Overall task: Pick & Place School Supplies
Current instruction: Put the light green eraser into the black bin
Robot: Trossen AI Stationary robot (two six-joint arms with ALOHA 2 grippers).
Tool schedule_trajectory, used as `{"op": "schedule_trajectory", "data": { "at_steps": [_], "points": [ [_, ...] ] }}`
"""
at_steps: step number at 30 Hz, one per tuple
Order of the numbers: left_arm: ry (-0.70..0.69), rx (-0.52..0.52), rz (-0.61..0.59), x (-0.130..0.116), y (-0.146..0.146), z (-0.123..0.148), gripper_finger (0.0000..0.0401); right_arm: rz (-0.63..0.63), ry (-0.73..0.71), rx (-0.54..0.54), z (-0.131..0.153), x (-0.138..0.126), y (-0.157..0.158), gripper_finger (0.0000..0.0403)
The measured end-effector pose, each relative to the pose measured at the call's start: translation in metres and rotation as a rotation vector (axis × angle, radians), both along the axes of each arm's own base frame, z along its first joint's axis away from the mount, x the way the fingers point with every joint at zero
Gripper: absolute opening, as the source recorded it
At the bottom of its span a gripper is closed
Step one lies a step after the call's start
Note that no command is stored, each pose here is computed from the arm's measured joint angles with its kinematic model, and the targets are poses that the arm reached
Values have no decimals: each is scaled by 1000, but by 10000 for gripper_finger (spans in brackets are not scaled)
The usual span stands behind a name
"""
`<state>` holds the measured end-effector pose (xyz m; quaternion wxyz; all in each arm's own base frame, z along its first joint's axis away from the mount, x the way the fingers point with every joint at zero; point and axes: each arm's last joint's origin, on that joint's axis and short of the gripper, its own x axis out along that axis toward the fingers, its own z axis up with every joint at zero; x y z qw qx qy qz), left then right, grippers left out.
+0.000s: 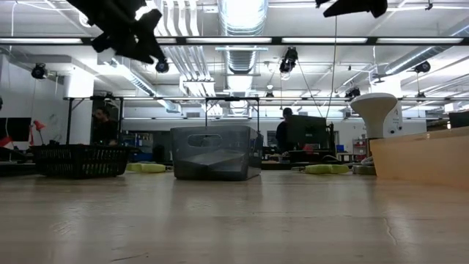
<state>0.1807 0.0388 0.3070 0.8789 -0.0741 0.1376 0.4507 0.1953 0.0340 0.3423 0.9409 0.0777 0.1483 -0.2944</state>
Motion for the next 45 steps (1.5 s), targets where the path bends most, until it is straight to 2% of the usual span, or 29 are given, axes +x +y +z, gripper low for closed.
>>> {"op": "schedule_trajectory", "data": {
  "at_steps": [3,9,16,20,23,27,31,39,45],
  "points": [
    [20,-66,27,-1,8,-4,209,-5,30,-43,0,1,-4,224],
    [124,-193,57,-2,41,-11,209,-70,25,-34,0,2,-16,224],
    [190,-346,144,-18,75,-12,209,-100,25,-32,0,3,-22,224],
    [211,-374,182,-24,85,-14,209,-112,26,-34,0,3,-25,224],
    [217,-391,115,-20,91,-16,208,-128,26,-33,0,3,-28,224],
    [120,-472,-59,0,104,-24,208,-162,17,-29,0,4,-34,224],
    [49,-610,-149,27,119,-31,209,-186,-10,-23,2,5,-39,224],
    [-26,-700,-99,74,154,-16,209,-187,-23,-20,3,5,-39,224],
    [-76,-678,-106,99,173,1,209,-187,-23,-20,3,5,-39,224]
  ]
}}
